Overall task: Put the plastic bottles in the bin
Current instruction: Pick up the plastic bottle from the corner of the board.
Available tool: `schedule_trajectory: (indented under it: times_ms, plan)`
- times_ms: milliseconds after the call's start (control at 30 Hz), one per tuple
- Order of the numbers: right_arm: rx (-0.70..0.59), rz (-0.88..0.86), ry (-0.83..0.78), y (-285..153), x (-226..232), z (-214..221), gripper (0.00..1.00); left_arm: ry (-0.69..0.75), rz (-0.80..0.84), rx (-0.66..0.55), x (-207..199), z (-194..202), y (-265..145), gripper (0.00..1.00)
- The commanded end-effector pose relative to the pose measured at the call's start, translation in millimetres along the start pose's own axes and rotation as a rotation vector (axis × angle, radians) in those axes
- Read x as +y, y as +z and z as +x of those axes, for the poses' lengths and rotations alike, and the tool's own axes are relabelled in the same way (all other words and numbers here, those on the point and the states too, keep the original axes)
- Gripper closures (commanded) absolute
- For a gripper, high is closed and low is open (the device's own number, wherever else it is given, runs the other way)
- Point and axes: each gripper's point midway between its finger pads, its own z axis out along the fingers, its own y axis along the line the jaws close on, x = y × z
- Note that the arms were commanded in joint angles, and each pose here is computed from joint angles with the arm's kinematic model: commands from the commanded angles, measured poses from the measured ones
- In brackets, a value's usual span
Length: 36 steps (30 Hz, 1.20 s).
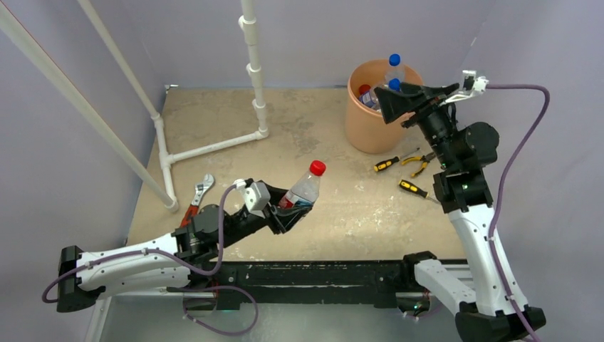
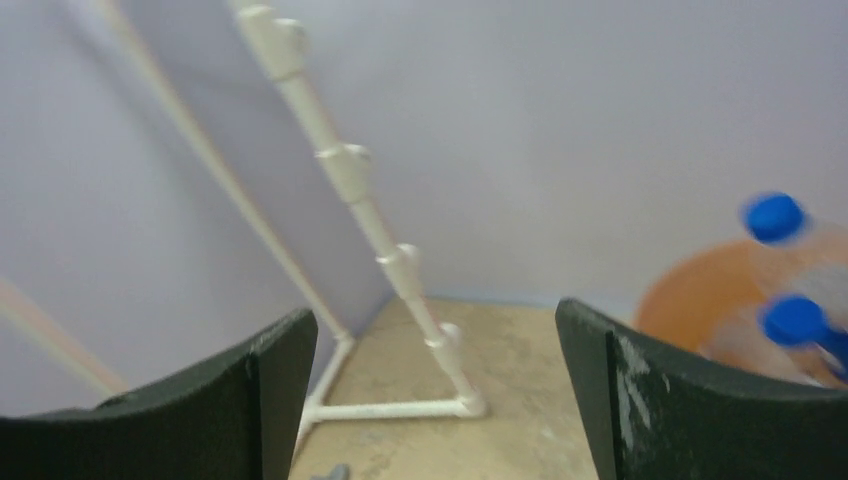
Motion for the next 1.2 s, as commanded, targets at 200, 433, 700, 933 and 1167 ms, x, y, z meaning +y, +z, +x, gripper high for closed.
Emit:
schedule_trajectory:
  times_ms: [200,433,700,933,1167]
  plan:
    - [0.304,-0.613,0.065,-42,125,76,0.07,-0.191,-0.089,-0.252,13,-40,6,0.74]
    - [0.305,-0.683,0.113,-64,141,92,0.07,-0.244,-0.112,-0.304,18,-47,1,0.74]
    - [0.288,-0.724,0.179,-78,161,94,0.09,-0.245,-0.116,-0.284,18,-37,3,0.75]
    - [0.357,-0.737,0.202,-66,179,106,0.1,-0.195,-0.083,-0.239,12,-32,10,0.75]
    - [0.383,-0.755,0.236,-58,192,117,0.15,-0.176,-0.067,-0.227,9,-32,10,0.75]
